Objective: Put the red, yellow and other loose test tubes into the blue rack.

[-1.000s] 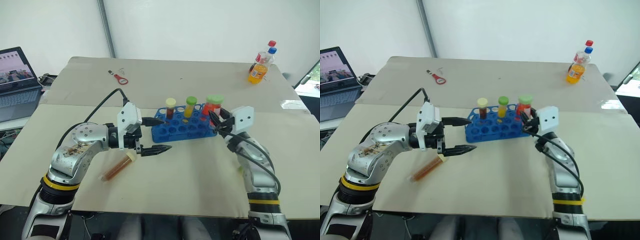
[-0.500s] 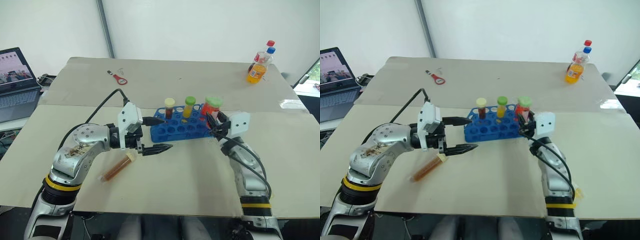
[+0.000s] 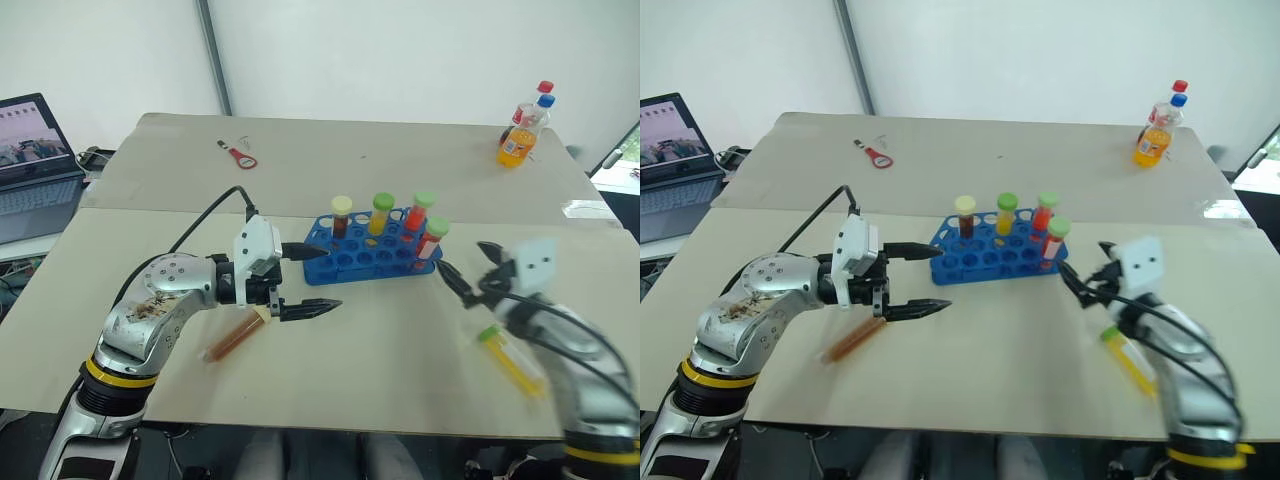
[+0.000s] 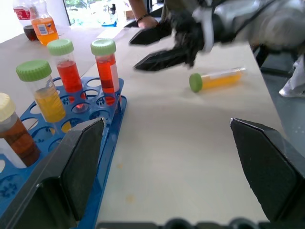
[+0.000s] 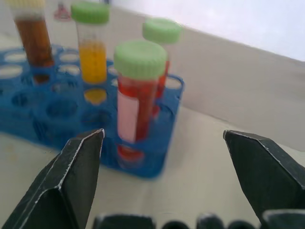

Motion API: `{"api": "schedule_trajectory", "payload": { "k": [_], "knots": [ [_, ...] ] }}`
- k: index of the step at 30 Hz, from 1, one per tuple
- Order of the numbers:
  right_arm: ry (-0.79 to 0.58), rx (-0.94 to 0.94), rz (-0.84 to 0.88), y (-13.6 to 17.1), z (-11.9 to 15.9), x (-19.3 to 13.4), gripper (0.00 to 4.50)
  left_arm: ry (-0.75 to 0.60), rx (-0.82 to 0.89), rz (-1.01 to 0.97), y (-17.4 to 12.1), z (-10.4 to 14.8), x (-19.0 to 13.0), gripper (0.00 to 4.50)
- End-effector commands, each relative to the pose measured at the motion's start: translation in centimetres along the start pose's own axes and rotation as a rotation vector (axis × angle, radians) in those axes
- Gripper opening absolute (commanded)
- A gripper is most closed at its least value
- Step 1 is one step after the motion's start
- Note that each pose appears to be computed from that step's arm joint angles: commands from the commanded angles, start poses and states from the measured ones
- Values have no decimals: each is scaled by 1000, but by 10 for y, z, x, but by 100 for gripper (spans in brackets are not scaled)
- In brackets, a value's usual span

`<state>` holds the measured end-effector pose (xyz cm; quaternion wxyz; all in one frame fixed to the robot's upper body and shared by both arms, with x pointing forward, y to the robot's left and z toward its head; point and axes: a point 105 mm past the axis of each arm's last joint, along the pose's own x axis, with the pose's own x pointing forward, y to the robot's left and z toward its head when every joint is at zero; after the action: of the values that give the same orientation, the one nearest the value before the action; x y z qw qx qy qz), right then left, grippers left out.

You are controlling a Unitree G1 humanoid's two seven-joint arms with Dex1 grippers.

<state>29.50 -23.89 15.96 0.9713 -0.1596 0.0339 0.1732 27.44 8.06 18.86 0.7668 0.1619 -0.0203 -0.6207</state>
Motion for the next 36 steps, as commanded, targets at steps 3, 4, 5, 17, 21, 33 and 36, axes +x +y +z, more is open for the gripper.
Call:
{"api": "schedule_trajectory", "payload": {
  "k": [3,4,5,17,21,33,36],
  "knots": [
    [356,-110,48,-7,-7,-49,446,53,134,-139,-24,-11,3,450],
    [422,-111,61,-7,-10,-56,446,43,136,-158,-27,-10,5,450],
    [484,-96,84,-5,-13,-63,446,34,134,-179,-30,-9,6,450],
    [764,6,180,-2,-50,-70,446,5,173,-273,-42,-11,20,450],
    [823,7,264,6,-61,-65,392,1,176,-267,-43,-13,22,450],
    [812,-24,317,12,-55,-53,97,3,173,-176,-33,-16,25,450],
    [658,-24,331,20,-30,-36,97,2,147,-128,-24,-16,21,450]
  ]
}}
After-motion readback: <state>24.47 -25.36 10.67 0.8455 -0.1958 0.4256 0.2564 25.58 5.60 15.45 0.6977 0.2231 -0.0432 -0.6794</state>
